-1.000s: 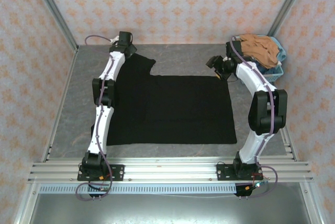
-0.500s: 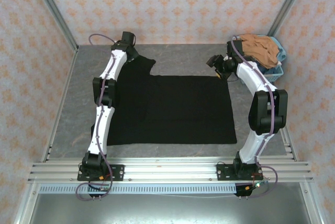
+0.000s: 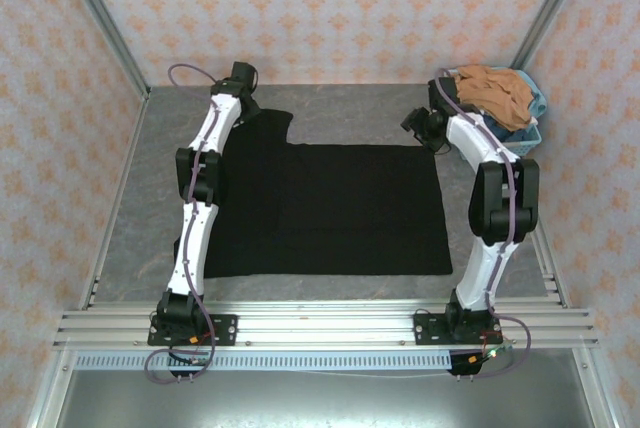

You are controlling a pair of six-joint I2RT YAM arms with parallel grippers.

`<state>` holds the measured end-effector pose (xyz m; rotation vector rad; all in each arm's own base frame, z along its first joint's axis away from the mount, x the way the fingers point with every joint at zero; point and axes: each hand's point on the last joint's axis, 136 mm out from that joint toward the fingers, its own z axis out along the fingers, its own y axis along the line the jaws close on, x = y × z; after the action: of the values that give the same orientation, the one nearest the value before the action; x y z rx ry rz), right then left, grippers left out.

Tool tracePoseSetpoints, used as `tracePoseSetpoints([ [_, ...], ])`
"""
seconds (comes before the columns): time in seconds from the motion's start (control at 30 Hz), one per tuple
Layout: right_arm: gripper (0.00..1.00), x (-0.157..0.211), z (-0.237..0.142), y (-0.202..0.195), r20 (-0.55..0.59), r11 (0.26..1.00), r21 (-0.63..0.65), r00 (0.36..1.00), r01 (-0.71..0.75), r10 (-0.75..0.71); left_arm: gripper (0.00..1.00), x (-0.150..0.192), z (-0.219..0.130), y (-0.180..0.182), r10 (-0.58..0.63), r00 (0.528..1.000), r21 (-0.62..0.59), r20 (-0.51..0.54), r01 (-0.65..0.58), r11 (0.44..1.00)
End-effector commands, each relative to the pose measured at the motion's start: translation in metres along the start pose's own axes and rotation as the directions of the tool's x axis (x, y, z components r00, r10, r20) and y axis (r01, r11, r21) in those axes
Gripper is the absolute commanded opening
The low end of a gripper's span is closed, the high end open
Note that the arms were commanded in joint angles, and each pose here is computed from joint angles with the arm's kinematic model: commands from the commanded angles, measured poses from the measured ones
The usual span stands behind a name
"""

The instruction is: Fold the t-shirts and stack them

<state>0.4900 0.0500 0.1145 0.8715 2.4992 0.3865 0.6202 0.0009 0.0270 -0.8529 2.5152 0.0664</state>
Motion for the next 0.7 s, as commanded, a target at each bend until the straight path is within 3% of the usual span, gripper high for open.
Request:
tracePoseSetpoints([
  [0.0, 0.63, -0.028, 0.007, -0.02, 0.101, 0.987, 0.157, 0.995, -0.013, -0.003, 0.0, 0.027, -0.023, 0.011, 0.057, 0.994, -0.068, -0.097, -0.064, 0.996],
  [0.23, 0.51, -0.043, 0.03, -0.049, 0.128, 0.927, 0.371, 0.992, -0.048, 0.0, 0.0, -0.002, -0.072, -0.007, 0.023, 1.0, 0.044, -0.017, -0.023, 0.999],
  [0.67, 0.47, -0.025, 0.074, -0.067, 0.049, 0.892, 0.446, 0.997, -0.073, 0.057, 0.0, 0.001, -0.091, -0.013, 0.035, 0.998, 0.105, -0.043, -0.031, 0.994],
])
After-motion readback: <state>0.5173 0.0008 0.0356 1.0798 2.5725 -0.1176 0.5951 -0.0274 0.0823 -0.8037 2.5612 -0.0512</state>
